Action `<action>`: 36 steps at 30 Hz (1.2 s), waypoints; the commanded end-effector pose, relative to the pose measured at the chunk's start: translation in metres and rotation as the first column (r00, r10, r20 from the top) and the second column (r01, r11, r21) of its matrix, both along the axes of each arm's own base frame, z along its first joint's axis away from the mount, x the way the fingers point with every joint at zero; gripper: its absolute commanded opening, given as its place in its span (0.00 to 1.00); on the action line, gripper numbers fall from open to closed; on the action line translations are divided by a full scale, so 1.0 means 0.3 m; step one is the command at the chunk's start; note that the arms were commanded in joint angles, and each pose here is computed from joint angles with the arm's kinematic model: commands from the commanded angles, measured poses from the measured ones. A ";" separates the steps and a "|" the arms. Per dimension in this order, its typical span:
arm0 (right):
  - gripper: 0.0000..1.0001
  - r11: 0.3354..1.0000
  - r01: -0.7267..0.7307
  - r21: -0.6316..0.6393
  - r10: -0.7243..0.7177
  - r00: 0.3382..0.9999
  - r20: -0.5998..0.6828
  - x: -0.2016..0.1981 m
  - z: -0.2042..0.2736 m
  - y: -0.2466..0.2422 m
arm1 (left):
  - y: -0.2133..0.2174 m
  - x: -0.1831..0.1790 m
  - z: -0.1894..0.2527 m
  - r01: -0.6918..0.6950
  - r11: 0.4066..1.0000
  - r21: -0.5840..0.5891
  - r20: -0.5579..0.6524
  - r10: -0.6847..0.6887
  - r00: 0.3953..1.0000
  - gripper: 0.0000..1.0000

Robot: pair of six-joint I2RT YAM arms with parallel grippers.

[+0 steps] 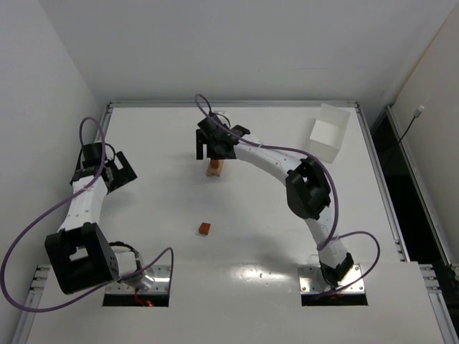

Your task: Build the wood block tower

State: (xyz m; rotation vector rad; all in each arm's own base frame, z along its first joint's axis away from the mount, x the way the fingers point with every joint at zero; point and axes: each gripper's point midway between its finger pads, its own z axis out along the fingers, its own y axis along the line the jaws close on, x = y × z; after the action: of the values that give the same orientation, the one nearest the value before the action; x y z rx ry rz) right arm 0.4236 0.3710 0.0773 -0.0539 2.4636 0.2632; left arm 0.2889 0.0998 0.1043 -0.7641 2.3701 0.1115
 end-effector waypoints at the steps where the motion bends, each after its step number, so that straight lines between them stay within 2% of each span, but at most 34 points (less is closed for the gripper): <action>1: 0.88 0.999 -0.048 0.017 0.045 0.988 0.146 -0.011 0.291 -0.029 | 0.008 0.013 0.044 -0.011 1.000 0.008 0.058 0.011 0.998 1.00; 4: 0.95 0.993 -0.086 -0.081 0.094 0.990 0.108 -0.081 0.265 -0.116 | 0.003 0.015 0.067 -0.005 1.000 0.009 0.084 0.005 0.996 1.00; 5: 0.99 0.984 -0.155 -0.092 0.168 0.974 0.154 -0.099 0.340 -0.130 | 0.000 0.007 0.067 -0.005 1.000 0.010 0.086 0.004 0.996 1.00; 7: 0.99 0.946 -0.296 -0.132 0.316 0.932 0.179 -0.129 0.356 -0.125 | -0.006 0.002 0.073 0.008 1.000 0.010 0.088 -0.008 0.996 1.00; 8: 0.99 0.898 -0.381 -0.222 0.424 0.883 0.201 -0.134 0.378 -0.147 | -0.013 0.003 0.082 0.023 1.000 0.010 0.097 -0.024 0.995 1.00; 10: 0.99 0.831 -0.490 -0.261 0.549 0.797 0.252 -0.190 0.443 -0.167 | -0.024 -0.006 0.081 0.073 0.997 0.016 0.076 -0.074 0.994 1.00; 11: 0.99 0.777 -0.541 -0.322 0.622 0.741 0.254 -0.207 0.460 -0.186 | -0.033 0.011 0.116 0.109 0.994 0.017 0.097 -0.110 0.989 1.00; 12: 0.99 0.738 -0.591 -0.327 0.668 0.710 0.224 -0.240 0.424 -0.213 | -0.084 0.014 0.121 0.189 0.982 0.001 0.078 -0.189 0.979 1.00; 13: 0.99 0.709 -0.613 -0.349 0.699 0.677 0.231 -0.275 0.464 -0.241 | -0.110 0.021 0.132 0.245 0.970 -0.004 0.072 -0.244 0.967 1.00; 16: 0.99 0.646 -0.631 -0.429 0.740 0.656 0.148 -0.308 0.405 -0.381 | -0.236 0.036 0.179 0.448 0.893 -0.043 0.113 -0.442 0.890 1.00; 17: 0.96 0.663 -0.596 -0.453 0.721 0.672 0.170 -0.315 0.439 -0.438 | -0.285 0.028 0.166 0.528 0.847 -0.056 0.105 -0.521 0.847 1.00; 18: 0.90 0.688 -0.538 -0.487 0.671 0.727 0.145 -0.301 0.397 -0.534 | -0.351 0.028 0.184 0.600 0.796 -0.079 0.136 -0.588 0.797 1.00; 21: 0.83 0.740 -0.388 -0.549 0.554 0.815 0.170 -0.285 0.402 -0.742 | -0.552 -0.004 0.217 0.792 0.606 -0.067 0.134 -0.782 0.609 1.00; 22: 0.83 0.744 -0.369 -0.557 0.537 0.826 0.171 -0.286 0.403 -0.786 | -0.638 -0.030 0.244 0.860 0.507 -0.066 0.153 -0.846 0.510 1.00; 23: 0.82 0.749 -0.351 -0.562 0.524 0.833 0.176 -0.291 0.408 -0.822 | -0.668 -0.048 0.248 0.888 0.456 -0.047 0.147 -0.877 0.458 0.97; 26: 0.79 0.727 -0.322 -0.606 0.519 0.836 0.179 -0.331 0.413 -0.918 | -0.791 -0.141 0.258 0.979 0.204 -0.012 0.113 -0.972 0.204 0.77; 27: 0.79 0.733 -0.320 -0.600 0.517 0.835 0.187 -0.339 0.416 -0.926 | -0.802 -0.147 0.261 0.988 0.153 0.024 0.085 -0.985 0.150 0.64; 28: 0.79 0.716 -0.339 -0.610 0.537 0.826 0.172 -0.353 0.411 -0.938 | -0.812 -0.165 0.253 0.994 0.109 0.032 0.060 -0.992 0.107 0.58; 30: 0.82 0.730 -0.339 -0.594 0.545 0.813 0.206 -0.371 0.444 -0.938 | -0.837 -0.226 0.228 0.998 -0.050 0.044 -0.027 -0.998 -0.049 0.45; 32: 0.86 0.729 -0.336 -0.596 0.549 0.808 0.215 -0.380 0.452 -0.950 | -0.835 -0.275 0.198 0.984 -0.172 0.043 -0.108 -0.980 -0.167 0.44; 33: 0.94 0.728 -0.327 -0.603 0.535 0.820 0.201 -0.383 0.434 -0.982 | -0.830 -0.324 0.188 0.957 -0.284 0.066 -0.177 -0.947 -0.269 0.44; 34: 0.96 0.731 -0.327 -0.599 0.539 0.815 0.214 -0.388 0.445 -0.979 | -0.848 -0.340 0.203 0.935 -0.341 0.097 -0.182 -0.930 -0.320 0.44; 35: 0.96 0.738 -0.311 -0.599 0.522 0.826 0.214 -0.382 0.445 -1.001 | -0.826 -0.359 0.179 0.920 -0.378 0.099 -0.237 -0.907 -0.347 0.44; 36: 0.96 0.741 -0.303 -0.599 0.513 0.831 0.214 -0.380 0.445 -1.012 | -0.839 -0.385 0.172 0.889 -0.443 0.113 -0.265 -0.876 -0.403 0.44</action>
State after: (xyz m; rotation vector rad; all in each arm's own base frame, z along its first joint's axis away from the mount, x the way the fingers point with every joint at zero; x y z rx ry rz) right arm 0.3066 0.0758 0.2096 -0.8453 2.0528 -0.2436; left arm 0.1952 -0.1648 0.1569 1.4848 2.1670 -0.4286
